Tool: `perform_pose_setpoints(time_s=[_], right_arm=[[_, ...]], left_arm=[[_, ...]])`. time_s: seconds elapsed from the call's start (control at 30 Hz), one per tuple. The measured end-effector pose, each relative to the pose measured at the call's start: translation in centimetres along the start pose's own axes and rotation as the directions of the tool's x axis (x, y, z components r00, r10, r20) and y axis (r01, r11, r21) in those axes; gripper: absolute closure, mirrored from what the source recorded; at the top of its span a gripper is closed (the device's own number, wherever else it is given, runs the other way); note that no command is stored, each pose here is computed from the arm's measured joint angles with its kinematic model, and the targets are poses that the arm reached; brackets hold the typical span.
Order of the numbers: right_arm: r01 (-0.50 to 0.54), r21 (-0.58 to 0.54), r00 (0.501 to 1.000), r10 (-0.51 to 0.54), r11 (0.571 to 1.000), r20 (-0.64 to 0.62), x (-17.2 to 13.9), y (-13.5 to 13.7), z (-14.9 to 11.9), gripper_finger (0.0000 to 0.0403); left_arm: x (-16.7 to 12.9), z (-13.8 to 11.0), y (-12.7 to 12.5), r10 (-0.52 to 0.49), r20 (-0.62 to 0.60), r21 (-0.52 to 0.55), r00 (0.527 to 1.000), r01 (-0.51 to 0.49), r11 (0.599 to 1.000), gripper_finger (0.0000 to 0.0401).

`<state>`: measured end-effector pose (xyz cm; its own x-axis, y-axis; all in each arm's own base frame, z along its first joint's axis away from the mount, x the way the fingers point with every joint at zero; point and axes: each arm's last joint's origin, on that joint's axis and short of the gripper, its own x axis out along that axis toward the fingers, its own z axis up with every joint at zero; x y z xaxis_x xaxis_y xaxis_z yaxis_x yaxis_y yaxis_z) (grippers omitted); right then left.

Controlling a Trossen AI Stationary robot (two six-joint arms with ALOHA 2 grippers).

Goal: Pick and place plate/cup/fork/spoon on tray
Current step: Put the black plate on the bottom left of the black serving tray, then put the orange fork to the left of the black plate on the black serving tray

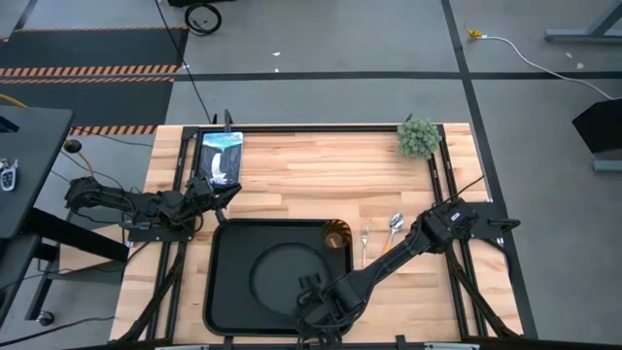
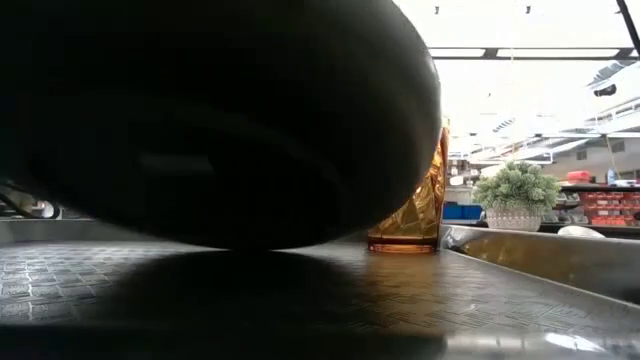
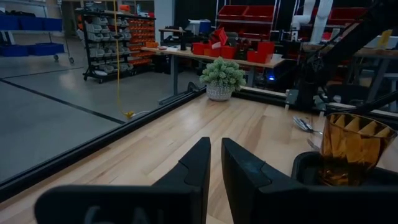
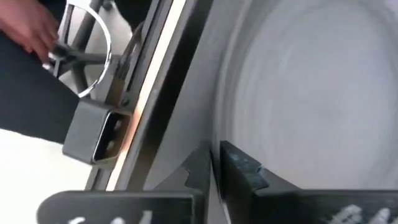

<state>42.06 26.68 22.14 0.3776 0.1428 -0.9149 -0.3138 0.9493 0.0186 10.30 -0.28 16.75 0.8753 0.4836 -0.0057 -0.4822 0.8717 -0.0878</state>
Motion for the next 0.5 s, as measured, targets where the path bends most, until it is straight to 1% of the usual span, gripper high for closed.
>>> perform_pose_setpoints(time_s=[0.13, 0.4, 0.5], right_arm=[[-0.026, 0.05, 0.999, 0.027, 0.998, -0.022, 0.0, 0.47, -0.27, 0.0341], [0.005, 0.138, 0.997, 0.005, 0.99, -0.073, -0.03, 0.39, -0.8, 0.0309], [0.048, 0.146, 0.997, -0.039, 0.988, -0.063, -0.03, 0.25, -0.77, 0.0306]], left_arm=[[0.0, -0.01, 0.0, 0.0, -0.001, 0.001, 1.0, 0.0, 1.0, 0.0353], [0.0, 0.0, 0.0, 0.0, 0.0, 0.0, 1.0, 0.0, 1.0, 0.0353], [0.0, 0.0, 0.0, 0.0, 0.0, 0.0, 1.0, 0.0, 1.0, 0.0353]])
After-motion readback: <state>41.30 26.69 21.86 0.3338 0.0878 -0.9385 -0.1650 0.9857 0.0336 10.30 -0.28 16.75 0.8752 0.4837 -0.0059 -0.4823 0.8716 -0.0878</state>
